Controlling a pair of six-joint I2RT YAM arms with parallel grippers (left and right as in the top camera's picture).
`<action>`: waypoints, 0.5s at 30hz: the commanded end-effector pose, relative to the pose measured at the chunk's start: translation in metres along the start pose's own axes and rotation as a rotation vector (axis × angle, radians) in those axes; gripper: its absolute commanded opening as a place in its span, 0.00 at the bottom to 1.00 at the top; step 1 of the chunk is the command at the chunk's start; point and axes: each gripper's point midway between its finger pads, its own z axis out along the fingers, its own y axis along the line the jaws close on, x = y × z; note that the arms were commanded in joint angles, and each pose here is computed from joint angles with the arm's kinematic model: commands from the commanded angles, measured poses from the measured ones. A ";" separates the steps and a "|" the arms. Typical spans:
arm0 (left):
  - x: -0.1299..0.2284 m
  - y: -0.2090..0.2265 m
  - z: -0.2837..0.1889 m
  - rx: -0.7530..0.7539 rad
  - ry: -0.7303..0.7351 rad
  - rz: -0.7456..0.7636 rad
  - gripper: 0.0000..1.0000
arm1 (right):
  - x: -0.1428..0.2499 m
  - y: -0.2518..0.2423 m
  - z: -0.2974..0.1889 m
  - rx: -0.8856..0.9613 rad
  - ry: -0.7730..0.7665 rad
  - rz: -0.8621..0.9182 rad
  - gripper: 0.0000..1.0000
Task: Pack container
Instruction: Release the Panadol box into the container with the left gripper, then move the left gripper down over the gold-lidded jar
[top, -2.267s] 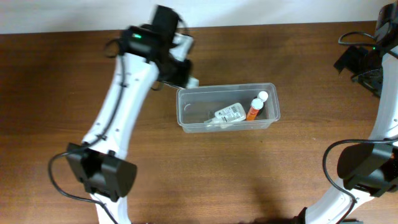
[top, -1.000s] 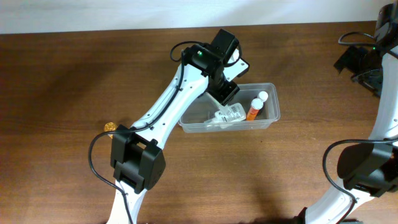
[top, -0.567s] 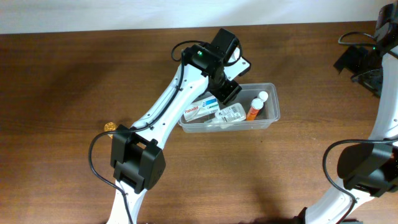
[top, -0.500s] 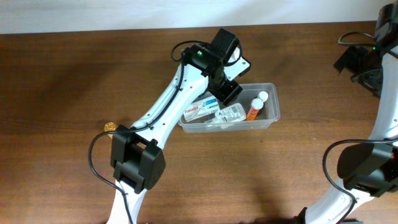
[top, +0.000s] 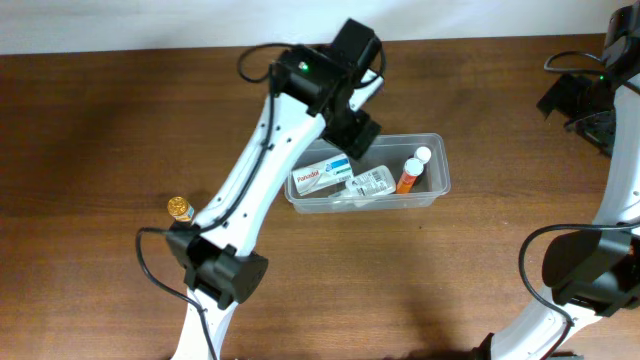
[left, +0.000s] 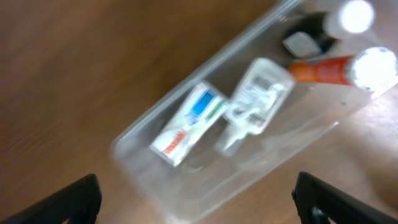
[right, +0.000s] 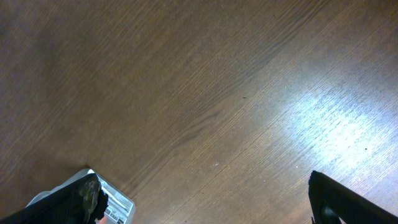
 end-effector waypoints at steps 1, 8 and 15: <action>0.000 0.043 -0.031 -0.177 -0.049 -0.163 0.99 | -0.004 -0.003 -0.009 -0.002 -0.031 0.011 0.98; 0.011 0.088 -0.059 -0.207 -0.096 -0.361 1.00 | -0.004 -0.003 -0.009 -0.001 -0.031 0.011 0.98; 0.040 0.123 -0.063 -0.188 -0.042 -0.481 0.99 | -0.004 -0.003 -0.009 -0.001 -0.031 0.011 0.98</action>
